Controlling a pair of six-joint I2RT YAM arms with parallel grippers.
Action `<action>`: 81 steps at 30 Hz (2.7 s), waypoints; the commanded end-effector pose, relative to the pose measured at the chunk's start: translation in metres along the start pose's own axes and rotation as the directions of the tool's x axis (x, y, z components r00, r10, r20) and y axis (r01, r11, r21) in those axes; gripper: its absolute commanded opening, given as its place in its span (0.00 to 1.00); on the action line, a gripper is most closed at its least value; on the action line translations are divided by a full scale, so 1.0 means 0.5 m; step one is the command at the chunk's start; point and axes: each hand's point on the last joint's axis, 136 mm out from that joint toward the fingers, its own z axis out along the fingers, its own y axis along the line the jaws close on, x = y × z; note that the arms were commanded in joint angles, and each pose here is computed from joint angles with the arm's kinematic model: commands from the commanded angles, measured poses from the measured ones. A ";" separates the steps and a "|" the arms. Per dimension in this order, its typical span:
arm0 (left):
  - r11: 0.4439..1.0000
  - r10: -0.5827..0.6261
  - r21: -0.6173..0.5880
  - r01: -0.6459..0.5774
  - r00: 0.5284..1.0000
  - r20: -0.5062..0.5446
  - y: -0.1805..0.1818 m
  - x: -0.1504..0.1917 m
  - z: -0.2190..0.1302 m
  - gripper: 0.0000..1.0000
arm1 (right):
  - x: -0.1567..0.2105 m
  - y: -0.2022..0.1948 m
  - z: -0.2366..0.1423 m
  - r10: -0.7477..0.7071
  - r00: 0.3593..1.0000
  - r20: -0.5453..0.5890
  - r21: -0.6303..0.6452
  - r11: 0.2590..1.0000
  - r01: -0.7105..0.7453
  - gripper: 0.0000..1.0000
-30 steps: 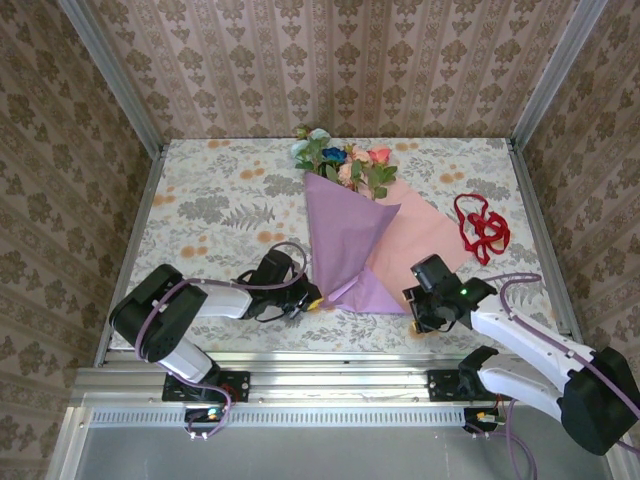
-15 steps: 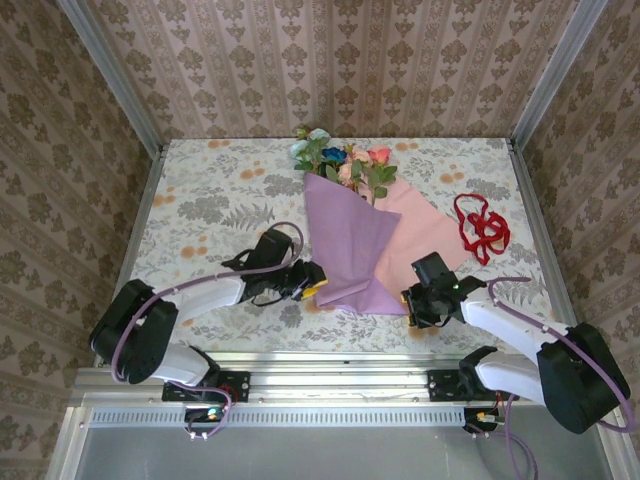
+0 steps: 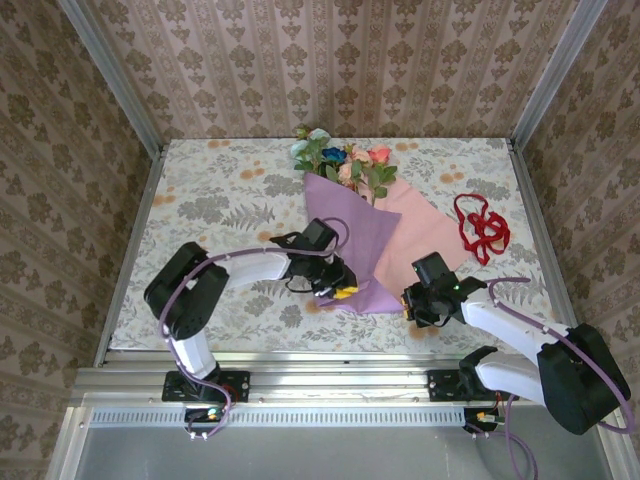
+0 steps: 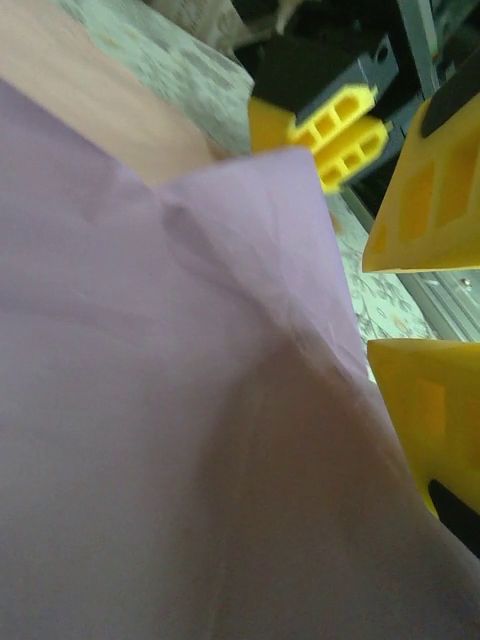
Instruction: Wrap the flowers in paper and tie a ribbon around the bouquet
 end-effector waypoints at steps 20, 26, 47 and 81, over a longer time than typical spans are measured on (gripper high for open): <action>0.990 -0.085 -0.124 0.074 0.993 -0.083 0.103 0.009 0.038 0.16 | 0.151 0.137 -0.090 -0.664 0.746 0.049 -0.034 0.745 0.666 0.00; 0.993 -0.071 -0.094 0.069 0.997 -0.015 0.094 -0.013 0.020 0.15 | 0.249 0.196 -0.099 -0.803 0.595 0.045 -0.166 0.581 0.797 0.00; 0.968 -0.251 0.034 0.249 0.953 0.171 0.166 -0.102 -0.115 0.13 | 0.346 0.260 -0.081 -0.912 0.409 0.033 -0.319 0.378 0.869 0.00; 0.950 -0.312 0.124 0.286 0.867 0.389 0.155 -0.113 -0.205 0.24 | 0.490 0.242 0.112 -0.946 0.267 -0.185 -0.606 0.324 0.727 0.00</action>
